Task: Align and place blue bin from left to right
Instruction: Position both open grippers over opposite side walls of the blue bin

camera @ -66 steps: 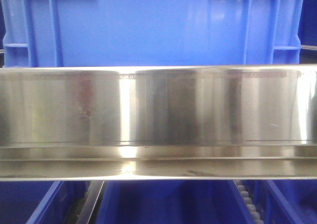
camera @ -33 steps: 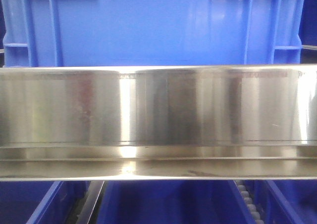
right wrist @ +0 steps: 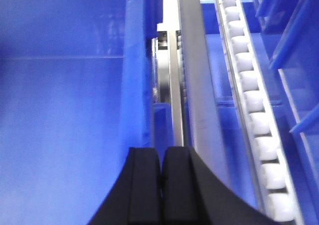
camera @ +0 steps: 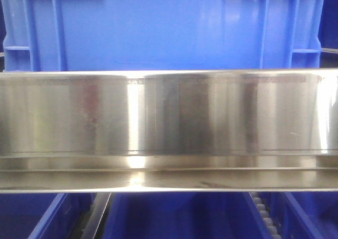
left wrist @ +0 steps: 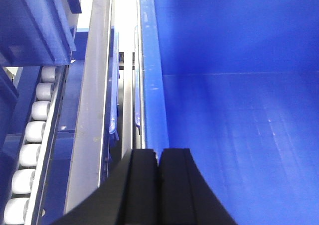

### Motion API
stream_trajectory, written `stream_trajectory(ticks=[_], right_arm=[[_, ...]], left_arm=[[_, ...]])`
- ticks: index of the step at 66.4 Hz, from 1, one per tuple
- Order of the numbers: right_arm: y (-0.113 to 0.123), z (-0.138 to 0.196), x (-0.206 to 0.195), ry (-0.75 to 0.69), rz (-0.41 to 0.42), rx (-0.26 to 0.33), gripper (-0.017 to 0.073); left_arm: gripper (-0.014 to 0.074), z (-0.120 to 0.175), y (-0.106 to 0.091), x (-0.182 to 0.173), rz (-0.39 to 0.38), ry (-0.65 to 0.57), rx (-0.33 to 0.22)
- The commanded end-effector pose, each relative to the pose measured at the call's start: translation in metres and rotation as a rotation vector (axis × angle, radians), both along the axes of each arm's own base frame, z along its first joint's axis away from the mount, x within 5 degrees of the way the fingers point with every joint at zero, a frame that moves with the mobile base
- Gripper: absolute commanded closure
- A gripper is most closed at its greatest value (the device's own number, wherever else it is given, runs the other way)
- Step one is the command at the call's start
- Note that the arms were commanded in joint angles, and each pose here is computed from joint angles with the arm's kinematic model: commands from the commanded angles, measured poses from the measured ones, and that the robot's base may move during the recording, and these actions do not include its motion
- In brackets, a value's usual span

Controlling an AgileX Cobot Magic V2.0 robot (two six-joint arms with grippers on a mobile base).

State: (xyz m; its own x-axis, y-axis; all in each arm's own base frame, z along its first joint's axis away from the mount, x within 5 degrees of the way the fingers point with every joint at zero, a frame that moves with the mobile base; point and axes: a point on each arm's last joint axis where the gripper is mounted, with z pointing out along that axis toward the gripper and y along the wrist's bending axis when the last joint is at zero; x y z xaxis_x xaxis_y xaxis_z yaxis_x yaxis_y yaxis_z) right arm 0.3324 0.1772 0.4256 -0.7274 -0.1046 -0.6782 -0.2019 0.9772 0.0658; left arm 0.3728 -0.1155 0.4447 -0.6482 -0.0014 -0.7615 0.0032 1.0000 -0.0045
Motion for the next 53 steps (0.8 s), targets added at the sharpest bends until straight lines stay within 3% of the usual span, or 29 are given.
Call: stream_trajectory(ticks=[1,15,53], right_arm=[[0.007,0.003,-0.005,-0.011,0.020,0.003,0.0588],[0.016,0.003,-0.007,-0.027,0.044,-0.004,0.0311],[0.026,-0.034,0.017,0.051,0.023,-0.084,0.0307]], left_arm=[[0.0704,0.005,-0.001,-0.002,0.002,-0.017,-0.009],[0.0704,0.005,-0.001,-0.002,0.002,-0.016,-0.009],[0.0704,0.004,-0.001,-0.003,0.004,0.001,-0.011]])
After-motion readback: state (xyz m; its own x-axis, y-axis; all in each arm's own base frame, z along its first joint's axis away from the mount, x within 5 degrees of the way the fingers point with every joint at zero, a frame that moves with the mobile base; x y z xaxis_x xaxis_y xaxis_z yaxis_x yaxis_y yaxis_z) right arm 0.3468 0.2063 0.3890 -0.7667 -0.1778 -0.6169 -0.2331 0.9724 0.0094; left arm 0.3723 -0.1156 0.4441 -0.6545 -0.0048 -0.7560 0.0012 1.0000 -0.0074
